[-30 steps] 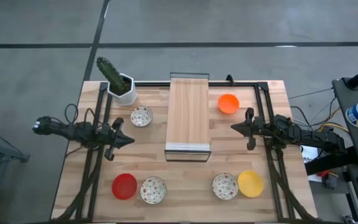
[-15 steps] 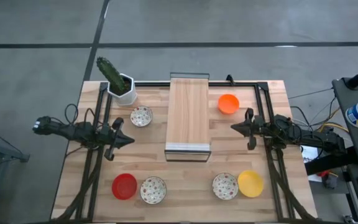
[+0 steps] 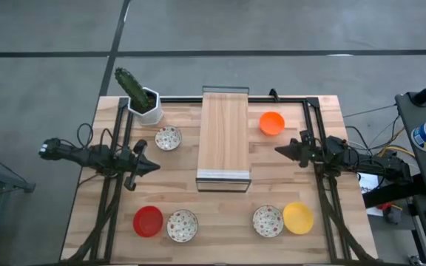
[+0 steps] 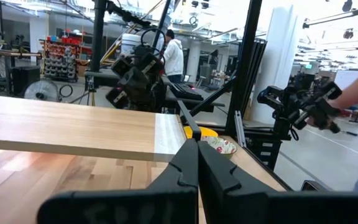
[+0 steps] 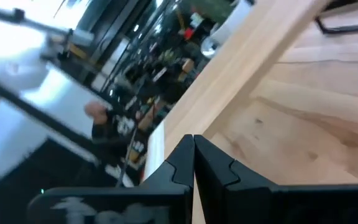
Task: Pick & Place Mini bowls
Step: Put the light orange bowl on the shelf
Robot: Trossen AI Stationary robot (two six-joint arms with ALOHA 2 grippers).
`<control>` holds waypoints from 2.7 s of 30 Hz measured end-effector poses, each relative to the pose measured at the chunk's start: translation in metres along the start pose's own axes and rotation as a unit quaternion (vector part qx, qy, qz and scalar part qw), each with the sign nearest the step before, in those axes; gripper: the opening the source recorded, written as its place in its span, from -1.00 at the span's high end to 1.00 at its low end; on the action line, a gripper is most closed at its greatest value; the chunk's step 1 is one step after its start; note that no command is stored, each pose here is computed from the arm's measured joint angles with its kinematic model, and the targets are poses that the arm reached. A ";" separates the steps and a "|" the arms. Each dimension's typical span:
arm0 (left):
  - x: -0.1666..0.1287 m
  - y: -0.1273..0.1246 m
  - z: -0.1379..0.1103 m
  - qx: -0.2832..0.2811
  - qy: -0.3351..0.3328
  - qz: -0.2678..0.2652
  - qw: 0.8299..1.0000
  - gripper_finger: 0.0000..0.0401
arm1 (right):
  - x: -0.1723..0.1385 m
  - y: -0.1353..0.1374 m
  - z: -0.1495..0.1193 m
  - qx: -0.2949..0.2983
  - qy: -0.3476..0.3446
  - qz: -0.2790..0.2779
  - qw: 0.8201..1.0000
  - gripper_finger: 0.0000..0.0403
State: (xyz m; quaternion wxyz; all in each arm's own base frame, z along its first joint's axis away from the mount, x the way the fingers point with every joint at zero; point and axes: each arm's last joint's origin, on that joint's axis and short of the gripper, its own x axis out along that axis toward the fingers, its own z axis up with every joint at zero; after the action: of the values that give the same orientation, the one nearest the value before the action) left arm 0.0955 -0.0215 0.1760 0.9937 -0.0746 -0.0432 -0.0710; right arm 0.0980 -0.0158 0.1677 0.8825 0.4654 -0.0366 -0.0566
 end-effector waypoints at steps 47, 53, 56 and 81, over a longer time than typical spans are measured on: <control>-0.001 0.004 0.012 -0.452 -0.100 0.039 0.886 1.00 | 0.071 0.063 0.063 -0.180 0.290 -0.373 0.863 0.28; -0.001 0.004 0.012 -0.452 -0.099 0.039 0.886 1.00 | 0.086 0.050 0.065 -0.316 0.388 -0.399 0.768 0.15; -0.001 0.004 0.012 -0.452 -0.099 0.039 0.886 1.00 | 0.095 0.043 0.065 -0.381 0.411 -0.411 0.719 0.14; -0.001 0.004 0.012 -0.454 -0.100 0.039 0.885 1.00 | 0.134 -0.035 0.071 -0.437 0.522 -0.441 0.584 0.31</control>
State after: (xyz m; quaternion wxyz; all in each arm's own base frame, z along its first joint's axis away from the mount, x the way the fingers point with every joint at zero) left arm 0.0939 -0.0160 0.1876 0.8438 -0.5257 -0.1021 -0.0365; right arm 0.2200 -0.1116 0.1804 0.7131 -0.0681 0.6698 -0.1955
